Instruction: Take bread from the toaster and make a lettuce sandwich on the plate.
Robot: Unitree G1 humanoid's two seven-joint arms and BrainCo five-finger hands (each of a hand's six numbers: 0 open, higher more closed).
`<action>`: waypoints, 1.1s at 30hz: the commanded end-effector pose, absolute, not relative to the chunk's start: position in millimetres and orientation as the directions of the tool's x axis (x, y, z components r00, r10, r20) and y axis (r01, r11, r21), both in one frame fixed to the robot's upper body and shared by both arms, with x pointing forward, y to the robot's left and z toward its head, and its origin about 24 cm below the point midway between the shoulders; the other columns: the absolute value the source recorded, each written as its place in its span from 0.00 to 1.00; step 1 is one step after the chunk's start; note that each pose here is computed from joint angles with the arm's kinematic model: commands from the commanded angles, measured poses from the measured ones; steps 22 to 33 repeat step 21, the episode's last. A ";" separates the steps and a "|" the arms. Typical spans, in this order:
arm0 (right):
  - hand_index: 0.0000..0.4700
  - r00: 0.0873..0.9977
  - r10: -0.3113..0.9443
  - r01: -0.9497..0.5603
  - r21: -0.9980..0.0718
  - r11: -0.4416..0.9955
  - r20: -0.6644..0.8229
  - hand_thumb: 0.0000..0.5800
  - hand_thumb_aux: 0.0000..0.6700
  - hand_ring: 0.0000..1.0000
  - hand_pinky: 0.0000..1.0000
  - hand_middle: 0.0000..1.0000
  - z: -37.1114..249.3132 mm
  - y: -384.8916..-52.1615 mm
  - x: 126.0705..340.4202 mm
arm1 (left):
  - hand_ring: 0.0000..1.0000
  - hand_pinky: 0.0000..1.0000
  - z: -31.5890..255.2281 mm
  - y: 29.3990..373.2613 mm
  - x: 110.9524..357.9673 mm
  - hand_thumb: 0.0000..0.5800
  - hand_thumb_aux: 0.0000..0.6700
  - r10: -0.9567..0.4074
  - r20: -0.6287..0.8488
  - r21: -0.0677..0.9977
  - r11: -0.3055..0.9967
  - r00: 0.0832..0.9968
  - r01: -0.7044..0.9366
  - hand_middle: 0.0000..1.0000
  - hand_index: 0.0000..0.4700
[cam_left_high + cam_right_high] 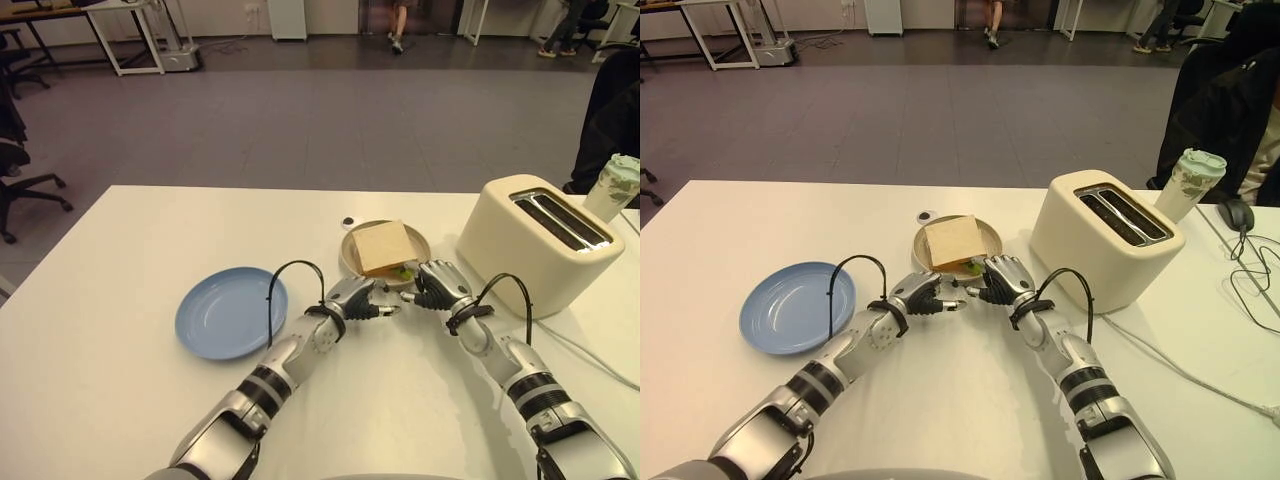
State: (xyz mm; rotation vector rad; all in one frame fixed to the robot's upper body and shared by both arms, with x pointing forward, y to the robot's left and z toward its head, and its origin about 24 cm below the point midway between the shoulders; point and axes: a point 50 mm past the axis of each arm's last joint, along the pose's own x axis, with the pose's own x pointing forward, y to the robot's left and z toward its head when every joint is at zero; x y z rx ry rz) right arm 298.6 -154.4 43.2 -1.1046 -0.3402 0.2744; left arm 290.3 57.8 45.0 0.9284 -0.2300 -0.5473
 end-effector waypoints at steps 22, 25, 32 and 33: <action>0.00 0.974 0.054 -0.047 -0.034 0.998 0.221 0.00 0.00 0.00 0.00 0.00 68.7 -202.4 178.6 | 0.00 0.00 95.8 189.7 169.9 0.00 0.00 -0.100 0.234 0.009 0.995 0.967 0.101 0.00 0.00; 0.00 0.974 0.054 -0.047 -0.034 0.998 0.221 0.00 0.00 0.00 0.00 0.00 68.7 -202.4 178.6 | 0.00 0.00 95.8 189.7 169.9 0.00 0.00 -0.100 0.234 0.009 0.995 0.967 0.101 0.00 0.00; 0.00 0.974 0.054 -0.047 -0.034 0.998 0.221 0.00 0.00 0.00 0.00 0.00 68.7 -202.4 178.6 | 0.00 0.00 95.8 189.7 169.9 0.00 0.00 -0.100 0.234 0.009 0.995 0.967 0.101 0.00 0.00; 0.00 0.974 0.054 -0.047 -0.034 0.998 0.221 0.00 0.00 0.00 0.00 0.00 68.7 -202.4 178.6 | 0.00 0.00 95.8 189.7 169.9 0.00 0.00 -0.100 0.234 0.009 0.995 0.967 0.101 0.00 0.00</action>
